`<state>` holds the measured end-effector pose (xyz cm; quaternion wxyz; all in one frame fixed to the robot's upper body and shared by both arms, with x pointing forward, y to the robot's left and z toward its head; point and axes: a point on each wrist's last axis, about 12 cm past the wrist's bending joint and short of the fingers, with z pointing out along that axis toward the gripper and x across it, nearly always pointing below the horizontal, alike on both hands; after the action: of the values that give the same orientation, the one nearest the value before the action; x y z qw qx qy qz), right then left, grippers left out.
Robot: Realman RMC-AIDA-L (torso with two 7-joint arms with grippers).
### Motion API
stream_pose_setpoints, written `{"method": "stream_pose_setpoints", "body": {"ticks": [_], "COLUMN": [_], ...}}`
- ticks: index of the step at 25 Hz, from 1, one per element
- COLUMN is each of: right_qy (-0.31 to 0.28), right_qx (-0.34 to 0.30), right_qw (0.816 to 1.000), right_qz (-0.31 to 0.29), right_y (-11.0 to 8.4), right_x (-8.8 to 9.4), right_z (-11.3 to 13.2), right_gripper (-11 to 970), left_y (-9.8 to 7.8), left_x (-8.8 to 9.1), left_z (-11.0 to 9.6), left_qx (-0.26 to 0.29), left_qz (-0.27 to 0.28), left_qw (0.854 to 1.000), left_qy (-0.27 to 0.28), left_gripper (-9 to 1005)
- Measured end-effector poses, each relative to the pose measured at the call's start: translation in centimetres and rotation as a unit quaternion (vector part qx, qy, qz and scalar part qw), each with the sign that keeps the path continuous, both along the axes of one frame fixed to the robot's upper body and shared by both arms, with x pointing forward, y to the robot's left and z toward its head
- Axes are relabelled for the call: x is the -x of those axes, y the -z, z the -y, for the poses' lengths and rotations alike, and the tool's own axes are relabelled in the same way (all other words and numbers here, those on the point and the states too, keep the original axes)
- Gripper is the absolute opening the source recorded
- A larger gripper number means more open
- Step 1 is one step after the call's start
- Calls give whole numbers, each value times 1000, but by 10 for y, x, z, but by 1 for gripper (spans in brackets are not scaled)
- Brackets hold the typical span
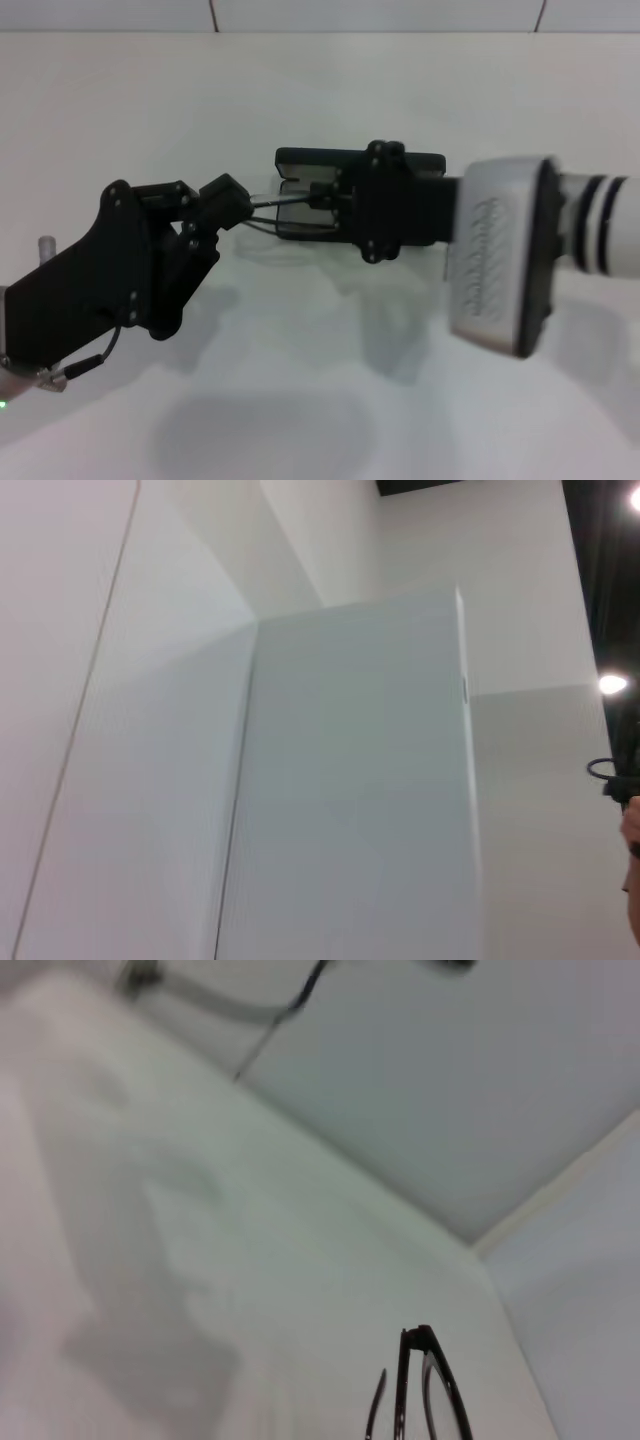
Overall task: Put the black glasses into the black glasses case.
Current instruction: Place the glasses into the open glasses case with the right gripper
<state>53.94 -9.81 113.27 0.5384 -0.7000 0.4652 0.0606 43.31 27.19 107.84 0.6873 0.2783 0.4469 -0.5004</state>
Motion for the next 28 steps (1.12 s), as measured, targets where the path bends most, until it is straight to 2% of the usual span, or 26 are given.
{"method": "stream_pose_setpoints", "body": {"ticks": [4, 9, 28], "right_qy": [20, 41, 99], "right_qx": [21, 24, 39], "right_qw": [999, 998, 994], "right_qz": [26, 42, 38], "right_y": [3, 9, 36], "right_x": [4, 4, -2], "right_z": [-10, -10, 3], "right_gripper": [93, 96, 105], "left_y": [0, 0, 1], "left_x": [0, 0, -3], "left_z": [1, 0, 3], "left_qx": [0, 2, 4], "left_qz": [1, 2, -6], "left_qw": [1000, 1000, 1000], "left_qy": [-1, -4, -8], "left_gripper": [45, 45, 46]}}
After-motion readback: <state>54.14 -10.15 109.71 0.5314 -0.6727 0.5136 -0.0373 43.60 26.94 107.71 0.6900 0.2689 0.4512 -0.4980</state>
